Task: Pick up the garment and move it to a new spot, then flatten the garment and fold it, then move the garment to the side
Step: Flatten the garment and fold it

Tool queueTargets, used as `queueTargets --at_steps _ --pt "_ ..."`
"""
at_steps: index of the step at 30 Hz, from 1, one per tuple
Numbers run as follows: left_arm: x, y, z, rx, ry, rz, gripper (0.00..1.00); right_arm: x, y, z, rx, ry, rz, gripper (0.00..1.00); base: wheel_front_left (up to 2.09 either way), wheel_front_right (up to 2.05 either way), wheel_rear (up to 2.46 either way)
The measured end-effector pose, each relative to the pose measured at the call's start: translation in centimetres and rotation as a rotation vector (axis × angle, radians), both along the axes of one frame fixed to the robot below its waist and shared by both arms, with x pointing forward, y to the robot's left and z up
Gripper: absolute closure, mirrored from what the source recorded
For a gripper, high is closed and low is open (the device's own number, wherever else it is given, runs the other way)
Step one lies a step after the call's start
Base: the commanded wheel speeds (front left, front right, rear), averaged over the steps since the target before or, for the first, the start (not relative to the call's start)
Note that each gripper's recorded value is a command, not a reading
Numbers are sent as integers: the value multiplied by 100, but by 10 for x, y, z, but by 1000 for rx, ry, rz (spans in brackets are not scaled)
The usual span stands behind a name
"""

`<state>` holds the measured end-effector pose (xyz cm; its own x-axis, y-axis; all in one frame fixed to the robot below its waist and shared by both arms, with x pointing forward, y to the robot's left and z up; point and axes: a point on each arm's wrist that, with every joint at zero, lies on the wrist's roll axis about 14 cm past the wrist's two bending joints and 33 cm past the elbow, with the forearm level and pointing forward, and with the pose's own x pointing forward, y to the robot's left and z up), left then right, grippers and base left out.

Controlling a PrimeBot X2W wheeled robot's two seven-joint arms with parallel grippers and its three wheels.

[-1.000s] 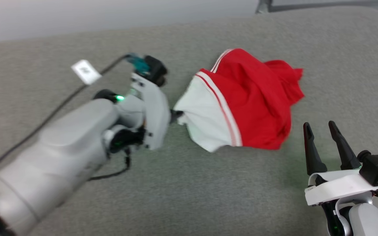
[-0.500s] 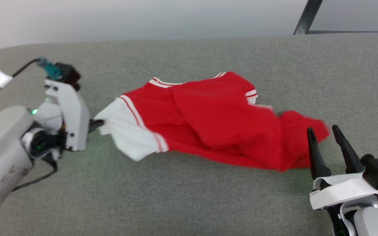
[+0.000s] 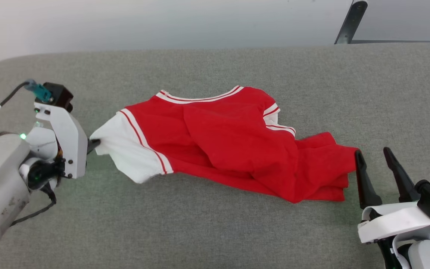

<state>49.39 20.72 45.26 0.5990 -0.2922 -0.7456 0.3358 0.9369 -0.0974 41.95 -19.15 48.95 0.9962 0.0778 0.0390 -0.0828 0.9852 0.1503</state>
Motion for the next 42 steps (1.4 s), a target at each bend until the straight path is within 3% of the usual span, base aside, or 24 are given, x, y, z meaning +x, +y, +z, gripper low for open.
queueTargets --at_steps 5,11,21,27,34,38,42 --pt "5 12 17 9 -135 20 0 1 -1 7 -35 -14 21 0 0 0 0" --pt "-4 17 38 -73 -361 74 0 10 19 11 -84 14 117 0 0 0 0" --pt "-75 24 24 -123 -530 255 0 34 57 -2 -228 212 316 0 0 0 0" --pt "-105 34 59 -125 -711 389 0 59 75 -10 -279 435 403 0 0 0 0" --pt "-155 35 52 -127 -757 487 0 87 79 -17 -324 667 435 0 0 0 0" --pt "-166 40 52 -130 -773 524 0 89 81 -38 -356 837 454 0 0 0 0" --pt "-167 45 46 -129 -763 557 0 99 94 -49 -355 902 482 0 0 0 0"
